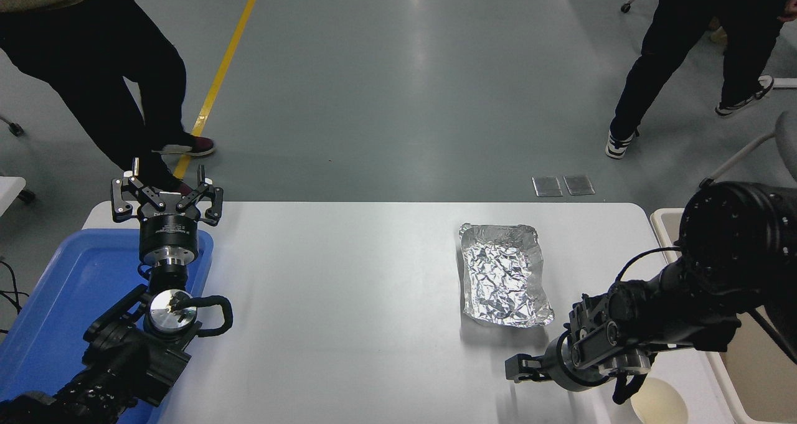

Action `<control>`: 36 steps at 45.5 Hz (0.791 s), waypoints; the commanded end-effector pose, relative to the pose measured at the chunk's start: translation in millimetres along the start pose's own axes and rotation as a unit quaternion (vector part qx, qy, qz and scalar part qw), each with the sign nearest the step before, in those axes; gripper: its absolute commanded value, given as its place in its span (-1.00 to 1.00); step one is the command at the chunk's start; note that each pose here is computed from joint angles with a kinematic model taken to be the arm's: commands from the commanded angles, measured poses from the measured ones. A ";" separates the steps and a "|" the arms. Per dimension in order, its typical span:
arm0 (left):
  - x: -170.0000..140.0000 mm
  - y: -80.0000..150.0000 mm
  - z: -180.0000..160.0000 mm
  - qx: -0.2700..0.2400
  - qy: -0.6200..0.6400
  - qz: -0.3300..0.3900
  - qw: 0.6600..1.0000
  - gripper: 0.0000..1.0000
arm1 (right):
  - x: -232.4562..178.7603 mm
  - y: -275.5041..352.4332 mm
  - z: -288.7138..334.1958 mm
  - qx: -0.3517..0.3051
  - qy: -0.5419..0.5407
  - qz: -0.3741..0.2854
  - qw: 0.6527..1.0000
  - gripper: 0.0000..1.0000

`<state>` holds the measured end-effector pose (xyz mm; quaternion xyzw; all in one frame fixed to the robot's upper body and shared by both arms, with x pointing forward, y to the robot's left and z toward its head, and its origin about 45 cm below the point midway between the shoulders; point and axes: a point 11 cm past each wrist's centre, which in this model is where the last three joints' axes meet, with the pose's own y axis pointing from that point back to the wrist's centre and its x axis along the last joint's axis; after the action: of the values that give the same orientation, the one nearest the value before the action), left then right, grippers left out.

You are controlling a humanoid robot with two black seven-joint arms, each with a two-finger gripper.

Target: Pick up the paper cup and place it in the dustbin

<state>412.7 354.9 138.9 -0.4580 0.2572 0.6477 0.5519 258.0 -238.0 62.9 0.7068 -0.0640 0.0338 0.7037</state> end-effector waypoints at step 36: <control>0.6 0.4 0.1 0.001 0.000 0.001 1.000 0.98 | 47.1 141.6 -42.1 0.017 0.067 0.014 0.998 1.00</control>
<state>412.8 354.3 138.7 -0.4578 0.2581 0.6472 0.5523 271.2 -213.1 134.4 0.7121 -0.0384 0.0653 0.6980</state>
